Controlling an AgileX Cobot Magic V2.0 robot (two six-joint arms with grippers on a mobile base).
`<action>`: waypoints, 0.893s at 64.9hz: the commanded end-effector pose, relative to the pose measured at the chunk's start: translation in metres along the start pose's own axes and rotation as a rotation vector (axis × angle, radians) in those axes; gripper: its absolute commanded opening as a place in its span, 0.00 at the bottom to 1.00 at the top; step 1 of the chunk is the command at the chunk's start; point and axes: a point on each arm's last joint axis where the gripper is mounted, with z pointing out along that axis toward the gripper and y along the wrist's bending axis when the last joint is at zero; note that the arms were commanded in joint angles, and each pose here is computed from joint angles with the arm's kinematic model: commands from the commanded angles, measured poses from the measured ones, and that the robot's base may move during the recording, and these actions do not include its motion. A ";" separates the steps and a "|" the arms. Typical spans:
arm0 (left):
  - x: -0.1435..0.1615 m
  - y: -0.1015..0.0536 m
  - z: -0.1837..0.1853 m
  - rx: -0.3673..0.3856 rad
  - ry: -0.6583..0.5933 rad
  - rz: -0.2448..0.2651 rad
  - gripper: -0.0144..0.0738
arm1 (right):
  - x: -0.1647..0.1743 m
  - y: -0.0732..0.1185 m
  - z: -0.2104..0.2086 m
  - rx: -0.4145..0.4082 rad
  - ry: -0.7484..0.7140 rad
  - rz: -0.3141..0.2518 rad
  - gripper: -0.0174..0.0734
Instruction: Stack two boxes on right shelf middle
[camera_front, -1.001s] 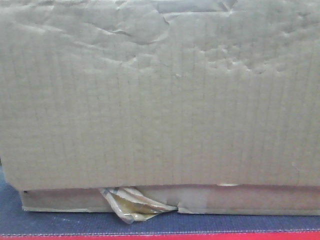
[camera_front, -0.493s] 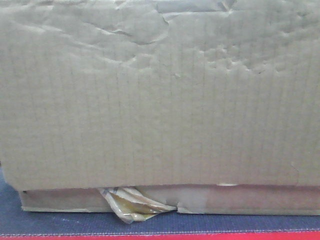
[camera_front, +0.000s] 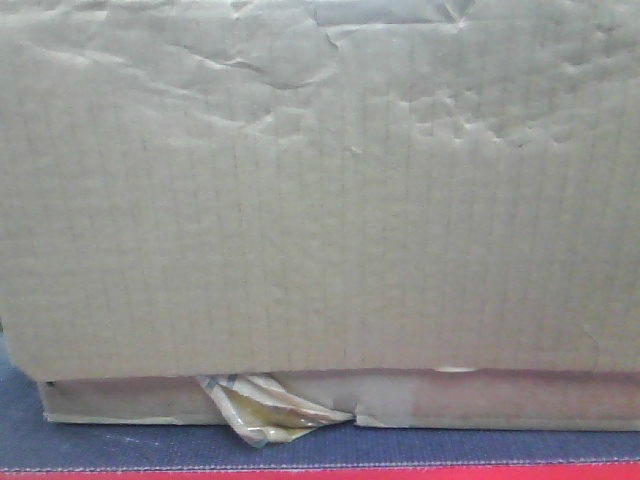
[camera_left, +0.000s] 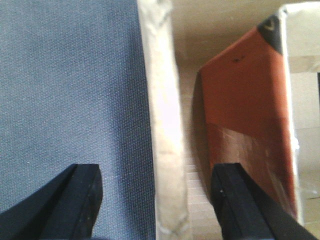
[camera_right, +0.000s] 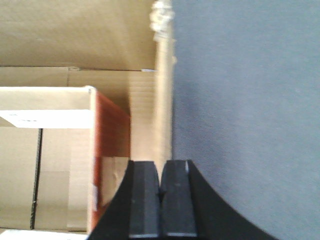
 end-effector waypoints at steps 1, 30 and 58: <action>-0.001 0.002 -0.002 0.000 -0.009 -0.004 0.58 | -0.002 0.002 0.002 0.015 -0.005 -0.012 0.03; -0.001 0.002 -0.002 -0.001 -0.009 -0.003 0.58 | 0.003 0.001 0.030 0.051 0.078 -0.031 0.55; -0.001 0.002 -0.002 -0.003 -0.010 -0.002 0.58 | 0.008 0.002 0.060 0.067 0.166 -0.032 0.54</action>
